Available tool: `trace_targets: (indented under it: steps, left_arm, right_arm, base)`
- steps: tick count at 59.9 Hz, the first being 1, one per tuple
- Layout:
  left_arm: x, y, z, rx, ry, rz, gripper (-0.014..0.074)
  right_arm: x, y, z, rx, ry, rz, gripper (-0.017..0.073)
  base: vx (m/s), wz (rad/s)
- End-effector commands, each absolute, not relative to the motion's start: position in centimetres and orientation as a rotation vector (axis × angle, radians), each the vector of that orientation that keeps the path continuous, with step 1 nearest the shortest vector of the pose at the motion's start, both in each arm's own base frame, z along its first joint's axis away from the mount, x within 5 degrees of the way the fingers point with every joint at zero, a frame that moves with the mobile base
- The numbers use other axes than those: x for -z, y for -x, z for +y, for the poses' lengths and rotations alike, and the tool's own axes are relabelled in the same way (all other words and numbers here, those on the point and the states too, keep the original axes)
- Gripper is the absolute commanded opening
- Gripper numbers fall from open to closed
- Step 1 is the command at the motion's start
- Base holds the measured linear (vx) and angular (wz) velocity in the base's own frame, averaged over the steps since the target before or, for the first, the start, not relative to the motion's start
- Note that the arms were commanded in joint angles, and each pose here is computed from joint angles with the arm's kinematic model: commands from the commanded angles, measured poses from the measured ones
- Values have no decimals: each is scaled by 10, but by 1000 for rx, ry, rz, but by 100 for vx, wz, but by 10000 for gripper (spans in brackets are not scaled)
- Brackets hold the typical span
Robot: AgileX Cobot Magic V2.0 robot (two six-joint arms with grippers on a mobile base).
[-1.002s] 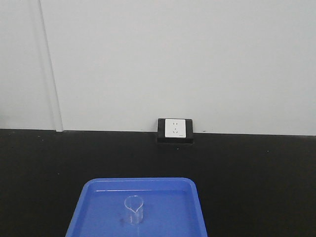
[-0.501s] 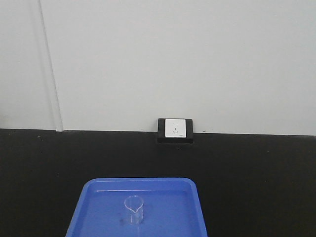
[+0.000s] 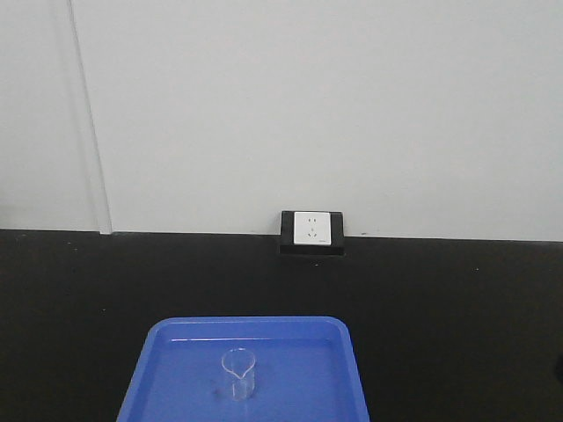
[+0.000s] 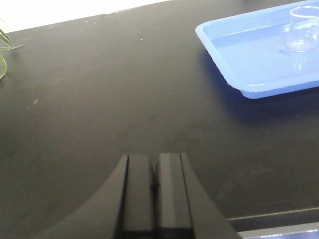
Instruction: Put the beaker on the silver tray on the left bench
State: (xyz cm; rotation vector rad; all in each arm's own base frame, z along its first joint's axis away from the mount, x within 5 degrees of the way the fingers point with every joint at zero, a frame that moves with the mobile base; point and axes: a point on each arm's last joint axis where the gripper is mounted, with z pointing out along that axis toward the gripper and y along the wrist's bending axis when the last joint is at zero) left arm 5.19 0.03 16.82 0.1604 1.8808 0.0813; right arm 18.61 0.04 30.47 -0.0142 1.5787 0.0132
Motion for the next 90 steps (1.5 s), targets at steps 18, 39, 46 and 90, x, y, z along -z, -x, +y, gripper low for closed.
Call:
trace_targets:
  steps: [18,39,46,90]
  left_arm:
    - [-169,-54,-1,-71,-163,1811,1]
    - [-169,-54,-1,-71,-163,1811,1]
    - [-169,-54,-1,-71,-163,1811,1]
    - [-169,-54,-1,-71,-163,1811,1]
  right_arm:
    - [-302,-218,0,-22,21,1529,46]
    - [-295,-225,0,-25,24,1546,424]
    - [-293,-230,1,-31,25,1516,602]
    - [-235,-260,130,-489,565,1530,604]
  base:
    - [0,0]
    - [0,0]
    - [0,0]
    - [0,0]
